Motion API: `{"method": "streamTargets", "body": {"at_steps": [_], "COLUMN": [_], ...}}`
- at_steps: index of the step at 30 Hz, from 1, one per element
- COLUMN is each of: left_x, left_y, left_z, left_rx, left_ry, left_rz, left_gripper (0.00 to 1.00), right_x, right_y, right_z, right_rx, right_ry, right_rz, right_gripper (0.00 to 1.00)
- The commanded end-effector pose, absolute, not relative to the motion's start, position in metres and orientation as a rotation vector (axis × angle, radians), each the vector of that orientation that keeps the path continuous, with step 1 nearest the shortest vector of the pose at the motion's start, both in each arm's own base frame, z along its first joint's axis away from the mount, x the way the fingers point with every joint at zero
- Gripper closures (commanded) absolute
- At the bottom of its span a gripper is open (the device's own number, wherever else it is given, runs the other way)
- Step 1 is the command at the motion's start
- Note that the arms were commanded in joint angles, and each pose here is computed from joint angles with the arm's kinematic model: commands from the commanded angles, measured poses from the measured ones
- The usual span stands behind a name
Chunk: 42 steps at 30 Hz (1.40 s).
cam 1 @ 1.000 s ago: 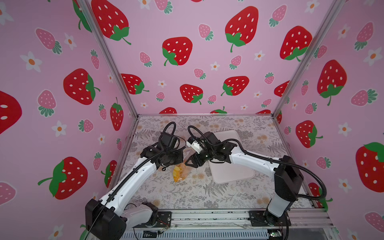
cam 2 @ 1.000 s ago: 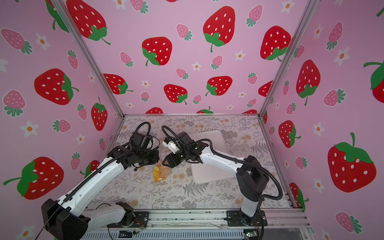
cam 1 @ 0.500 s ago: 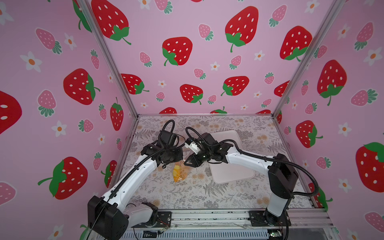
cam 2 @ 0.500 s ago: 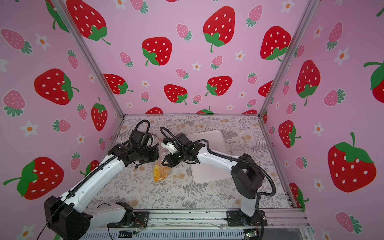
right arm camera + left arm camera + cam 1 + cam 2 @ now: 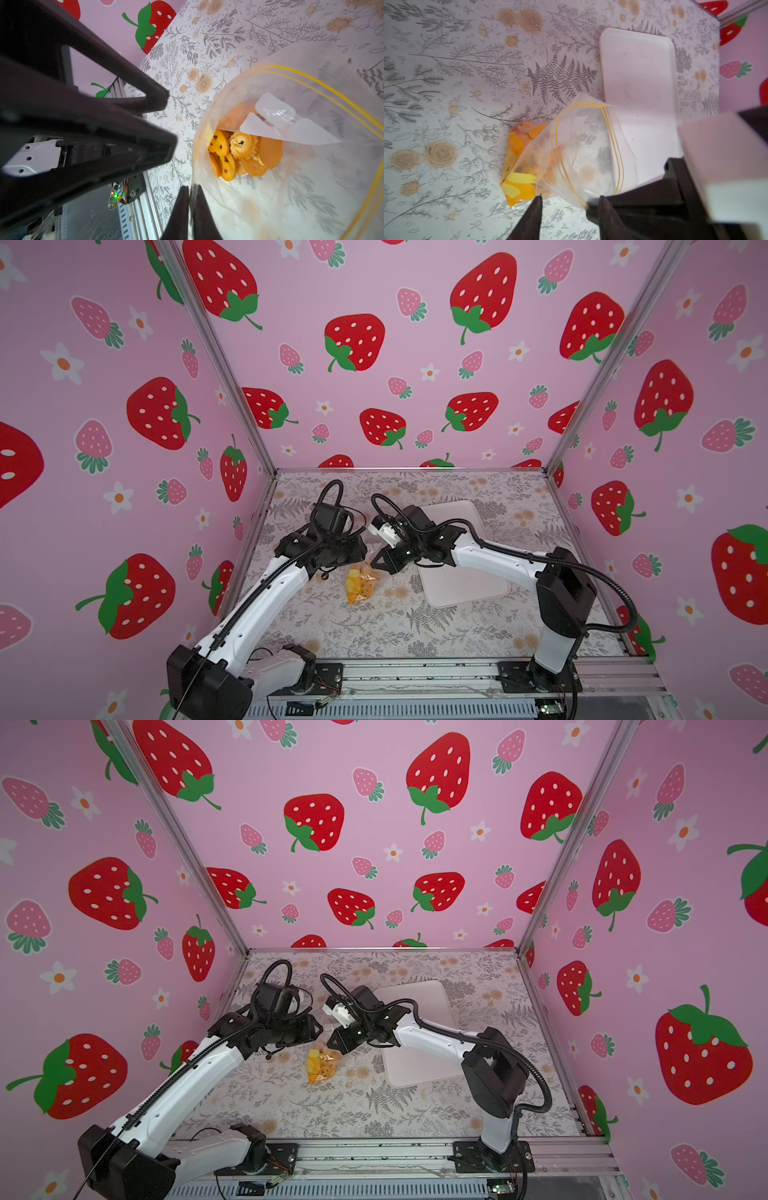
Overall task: Pour cookies out of the ziploc bag
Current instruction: Adjust the ziploc bag at the center of the board.
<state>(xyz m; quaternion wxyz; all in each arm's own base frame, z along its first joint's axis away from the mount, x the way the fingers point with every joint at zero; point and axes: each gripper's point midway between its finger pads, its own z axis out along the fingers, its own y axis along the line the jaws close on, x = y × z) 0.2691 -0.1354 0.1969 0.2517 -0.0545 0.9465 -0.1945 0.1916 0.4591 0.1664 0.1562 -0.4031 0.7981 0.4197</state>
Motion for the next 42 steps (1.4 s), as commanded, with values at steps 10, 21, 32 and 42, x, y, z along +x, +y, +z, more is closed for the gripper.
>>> {"method": "streamTargets", "body": {"at_steps": [10, 21, 32, 42], "left_x": [0.212, 0.208, 0.223, 0.221], "left_y": [-0.092, -0.096, -0.109, -0.118], "left_z": [0.156, 0.107, 0.084, 0.06], "left_rx": [-0.419, -0.503, -0.465, -0.452], "left_ry": [2.581, 2.626, 2.637, 2.739], "left_rz": [-0.443, -0.482, -0.546, -0.575], "left_gripper": [0.14, 0.15, 0.16, 0.26], "right_x": [0.218, 0.251, 0.267, 0.281], "right_y": [0.457, 0.449, 0.449, 0.447], "right_z": [0.162, 0.163, 0.158, 0.155], "right_rx": [-1.032, -0.887, -0.81, -0.741], "right_ry": [2.352, 2.404, 2.43, 2.449], "right_rz": [1.171, 1.192, 1.23, 1.268], "right_gripper": [1.0, 1.0, 1.0, 1.0]}}
